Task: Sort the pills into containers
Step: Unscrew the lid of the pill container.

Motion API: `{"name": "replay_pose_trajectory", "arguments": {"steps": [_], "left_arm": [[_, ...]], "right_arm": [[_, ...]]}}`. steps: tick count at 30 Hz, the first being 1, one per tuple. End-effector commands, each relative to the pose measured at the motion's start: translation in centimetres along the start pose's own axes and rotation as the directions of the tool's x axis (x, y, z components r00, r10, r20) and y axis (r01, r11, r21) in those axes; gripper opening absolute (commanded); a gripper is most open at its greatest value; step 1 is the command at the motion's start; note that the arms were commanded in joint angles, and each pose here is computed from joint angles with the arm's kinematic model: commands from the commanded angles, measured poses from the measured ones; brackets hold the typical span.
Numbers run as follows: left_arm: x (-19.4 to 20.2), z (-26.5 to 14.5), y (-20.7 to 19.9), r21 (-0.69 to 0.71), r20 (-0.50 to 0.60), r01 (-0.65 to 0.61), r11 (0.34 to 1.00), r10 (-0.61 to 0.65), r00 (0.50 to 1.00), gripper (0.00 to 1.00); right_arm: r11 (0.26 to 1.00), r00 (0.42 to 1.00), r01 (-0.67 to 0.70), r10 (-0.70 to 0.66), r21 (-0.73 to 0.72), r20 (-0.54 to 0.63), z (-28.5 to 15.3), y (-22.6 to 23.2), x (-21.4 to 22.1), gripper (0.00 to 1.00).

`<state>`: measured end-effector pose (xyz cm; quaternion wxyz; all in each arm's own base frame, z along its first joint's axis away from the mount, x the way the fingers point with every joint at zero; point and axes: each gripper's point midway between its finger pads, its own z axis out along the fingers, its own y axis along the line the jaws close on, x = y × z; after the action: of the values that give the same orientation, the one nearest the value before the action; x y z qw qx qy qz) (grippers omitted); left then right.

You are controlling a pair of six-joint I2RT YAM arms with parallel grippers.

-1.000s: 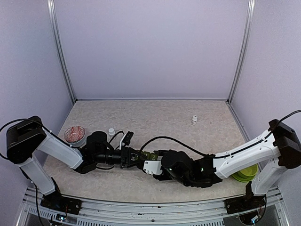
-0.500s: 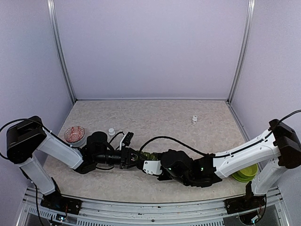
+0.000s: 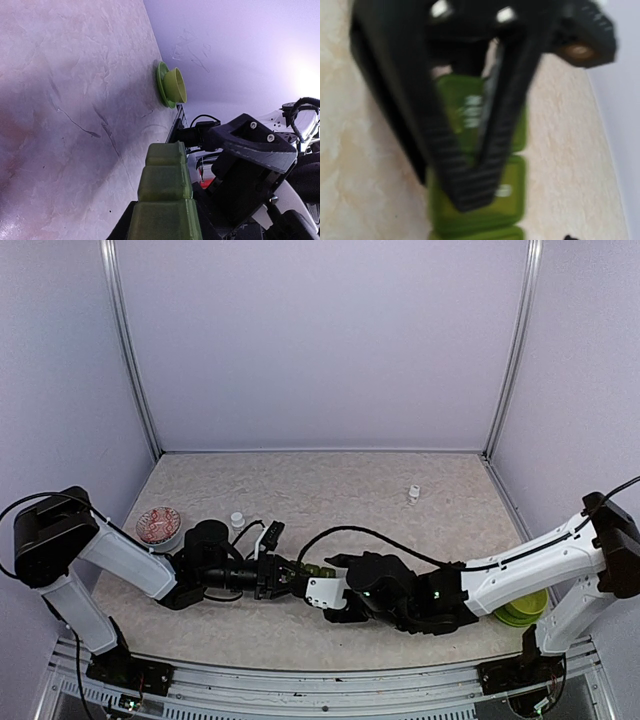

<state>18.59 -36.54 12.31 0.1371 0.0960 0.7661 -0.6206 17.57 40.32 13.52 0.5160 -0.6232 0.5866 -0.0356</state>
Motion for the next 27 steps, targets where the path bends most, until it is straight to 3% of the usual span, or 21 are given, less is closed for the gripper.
{"name": "replay_pose_trajectory", "arguments": {"steps": [1, 15, 22, 27], "left_arm": [[0.3, 0.0, 0.0, 0.004, -0.006, -0.021, 1.000, 0.021, 1.000, 0.27], [0.8, 0.1, 0.7, -0.005, -0.012, -0.008, 1.000, 0.008, 1.000, 0.27], [0.6, 0.1, 0.6, 0.000, -0.009, -0.009, 1.000, 0.009, 1.000, 0.27], [0.5, 0.3, 0.4, 0.007, -0.011, -0.010, 1.000, 0.010, 1.000, 0.26]], "right_arm": [[0.997, 0.997, -0.064, 0.063, 0.036, 0.043, -1.4, -2.0, -1.2, 0.70], [0.989, 0.998, -0.068, 0.066, 0.133, 0.019, -2.3, -4.1, -0.6, 0.70], [0.997, 0.997, -0.054, 0.057, -0.047, 0.057, -2.7, -1.1, -1.1, 0.81], [0.998, 1.000, -0.029, 0.029, -0.057, -0.013, -1.1, 0.3, 0.2, 0.85]]}}
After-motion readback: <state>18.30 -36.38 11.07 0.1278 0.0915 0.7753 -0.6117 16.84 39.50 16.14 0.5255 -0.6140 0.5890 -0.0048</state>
